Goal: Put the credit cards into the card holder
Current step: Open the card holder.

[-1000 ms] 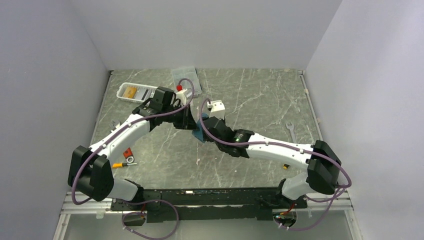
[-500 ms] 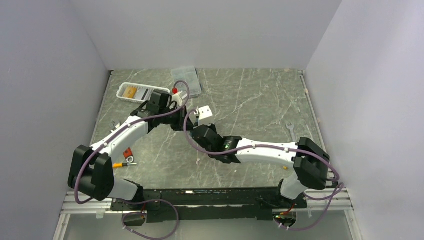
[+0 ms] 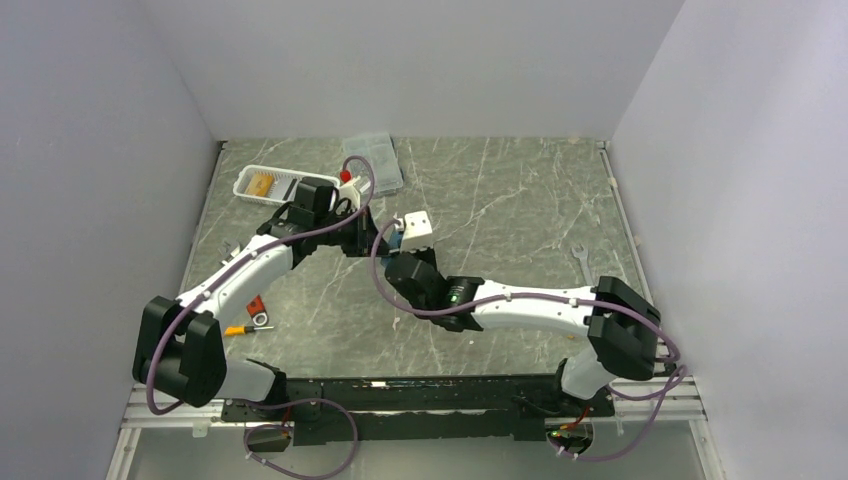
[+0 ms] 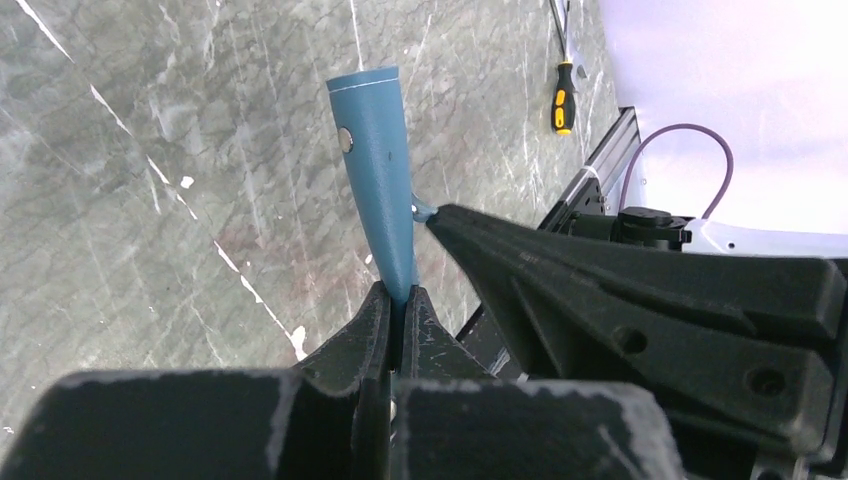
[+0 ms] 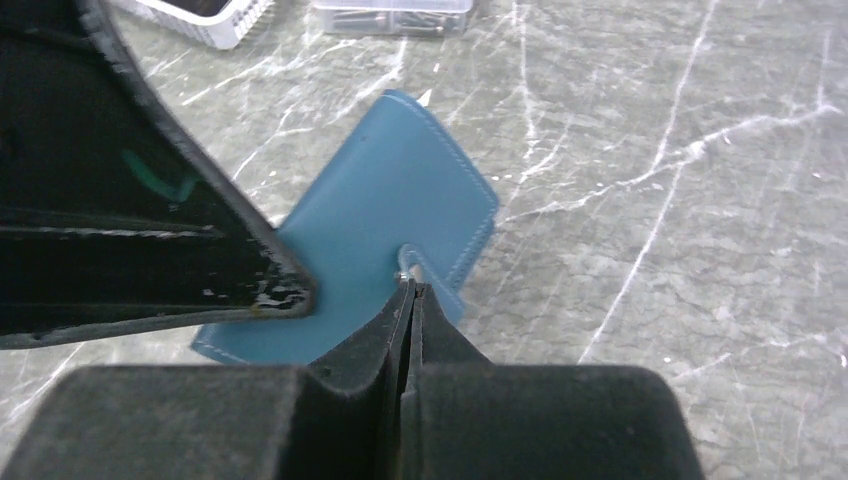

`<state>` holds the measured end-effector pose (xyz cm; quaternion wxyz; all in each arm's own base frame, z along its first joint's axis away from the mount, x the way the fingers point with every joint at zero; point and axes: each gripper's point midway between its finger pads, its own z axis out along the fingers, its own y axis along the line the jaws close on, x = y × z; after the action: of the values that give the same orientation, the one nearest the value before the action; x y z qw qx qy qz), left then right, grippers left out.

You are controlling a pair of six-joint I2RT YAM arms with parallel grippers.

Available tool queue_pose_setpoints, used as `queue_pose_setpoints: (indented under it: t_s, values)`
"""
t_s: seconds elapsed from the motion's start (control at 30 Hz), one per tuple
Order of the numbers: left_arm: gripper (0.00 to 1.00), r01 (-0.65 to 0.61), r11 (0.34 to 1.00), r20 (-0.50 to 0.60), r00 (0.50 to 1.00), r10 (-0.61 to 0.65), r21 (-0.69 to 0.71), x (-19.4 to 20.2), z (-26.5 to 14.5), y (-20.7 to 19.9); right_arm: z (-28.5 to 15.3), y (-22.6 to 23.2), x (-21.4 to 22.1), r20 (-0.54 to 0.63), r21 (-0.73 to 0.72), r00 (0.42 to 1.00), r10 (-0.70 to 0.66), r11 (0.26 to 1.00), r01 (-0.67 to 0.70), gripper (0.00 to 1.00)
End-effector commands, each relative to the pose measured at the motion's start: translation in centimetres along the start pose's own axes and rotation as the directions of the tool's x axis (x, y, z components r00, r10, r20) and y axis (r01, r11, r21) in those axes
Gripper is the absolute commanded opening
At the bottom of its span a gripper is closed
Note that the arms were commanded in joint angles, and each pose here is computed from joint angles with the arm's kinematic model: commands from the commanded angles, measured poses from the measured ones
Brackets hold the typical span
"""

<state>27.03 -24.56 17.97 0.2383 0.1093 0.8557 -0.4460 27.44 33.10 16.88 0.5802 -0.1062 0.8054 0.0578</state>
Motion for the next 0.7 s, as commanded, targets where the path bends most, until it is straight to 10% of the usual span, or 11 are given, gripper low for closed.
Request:
queue_pose_setpoints:
  t_s: [0.0, 0.43, 0.57, 0.67]
  values:
    - [0.0, 0.0, 0.997, -0.018, 1.0, 0.002, 0.076, 0.7, -1.2, -2.2, -0.5, -4.3, -1.5, 0.071, 0.159, 0.997, 0.04, 0.986, -0.051, 0.0]
    - [0.0, 0.015, 0.999, -0.006, 1.0, -0.014, 0.032, 0.5, -1.3, -1.1, -1.4, -4.4, -1.6, 0.074, 0.089, 0.995, 0.071, 0.993, -0.077, 0.01]
    - [0.0, 0.02, 0.999, -0.002, 1.0, -0.02, 0.026, 0.4, -1.3, -0.8, -2.7, -3.1, -1.7, 0.057, -0.052, 0.995, 0.084, 0.995, -0.081, 0.61]
    - [0.0, 0.023, 0.999, -0.002, 1.0, -0.023, 0.024, 0.4, -1.3, -0.8, -3.6, -2.9, -1.6, 0.049, -0.116, 0.997, 0.063, 0.992, -0.057, 0.68]
